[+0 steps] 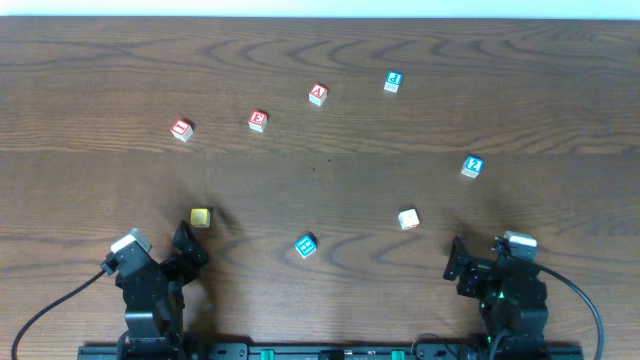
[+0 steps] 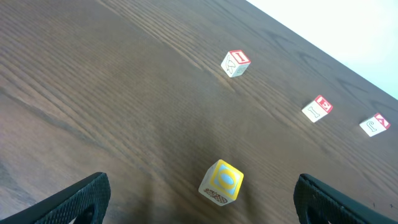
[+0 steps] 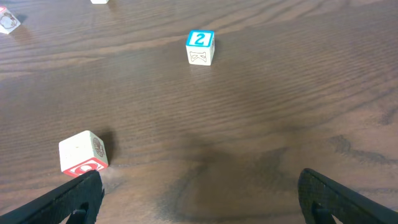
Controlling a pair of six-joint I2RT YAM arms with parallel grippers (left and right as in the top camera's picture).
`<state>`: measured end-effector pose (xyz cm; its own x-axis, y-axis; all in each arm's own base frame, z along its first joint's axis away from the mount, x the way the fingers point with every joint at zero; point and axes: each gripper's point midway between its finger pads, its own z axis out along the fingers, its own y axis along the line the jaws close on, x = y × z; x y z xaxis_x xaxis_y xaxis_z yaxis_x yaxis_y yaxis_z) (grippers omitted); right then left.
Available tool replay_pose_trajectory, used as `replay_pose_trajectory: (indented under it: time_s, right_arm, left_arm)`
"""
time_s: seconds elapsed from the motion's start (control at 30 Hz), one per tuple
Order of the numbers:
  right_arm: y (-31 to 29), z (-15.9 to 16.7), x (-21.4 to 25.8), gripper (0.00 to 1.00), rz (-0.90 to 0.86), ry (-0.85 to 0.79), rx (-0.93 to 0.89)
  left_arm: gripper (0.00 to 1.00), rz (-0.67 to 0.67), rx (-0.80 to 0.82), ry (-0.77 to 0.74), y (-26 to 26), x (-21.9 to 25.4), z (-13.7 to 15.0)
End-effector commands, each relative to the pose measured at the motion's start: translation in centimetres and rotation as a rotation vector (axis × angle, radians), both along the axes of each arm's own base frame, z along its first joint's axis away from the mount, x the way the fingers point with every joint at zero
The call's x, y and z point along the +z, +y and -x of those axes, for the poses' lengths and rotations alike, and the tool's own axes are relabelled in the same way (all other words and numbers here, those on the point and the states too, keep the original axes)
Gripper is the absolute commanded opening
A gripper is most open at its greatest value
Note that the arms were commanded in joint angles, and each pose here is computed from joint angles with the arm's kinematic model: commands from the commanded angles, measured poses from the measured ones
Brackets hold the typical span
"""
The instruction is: Spell out Ai2
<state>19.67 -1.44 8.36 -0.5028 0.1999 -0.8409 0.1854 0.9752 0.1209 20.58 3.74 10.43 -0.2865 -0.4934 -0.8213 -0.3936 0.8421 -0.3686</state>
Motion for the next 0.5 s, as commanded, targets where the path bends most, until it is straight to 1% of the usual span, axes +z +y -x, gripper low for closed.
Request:
replay_pose_trajectory:
  time_s: [0.0, 0.47]
  right_arm:
    - [-0.05, 0.02, -0.09, 0.99, 0.010, 0.000, 0.005]
    - [-0.05, 0.02, -0.09, 0.99, 0.009, 0.000, 0.005]
  left_arm:
    - [0.95, -0.028, 0.017, 0.013, 0.50, -0.56, 0.10]
    - [0.95, -0.040, 0.041, 0.007, 0.95, -0.37, 0.14]
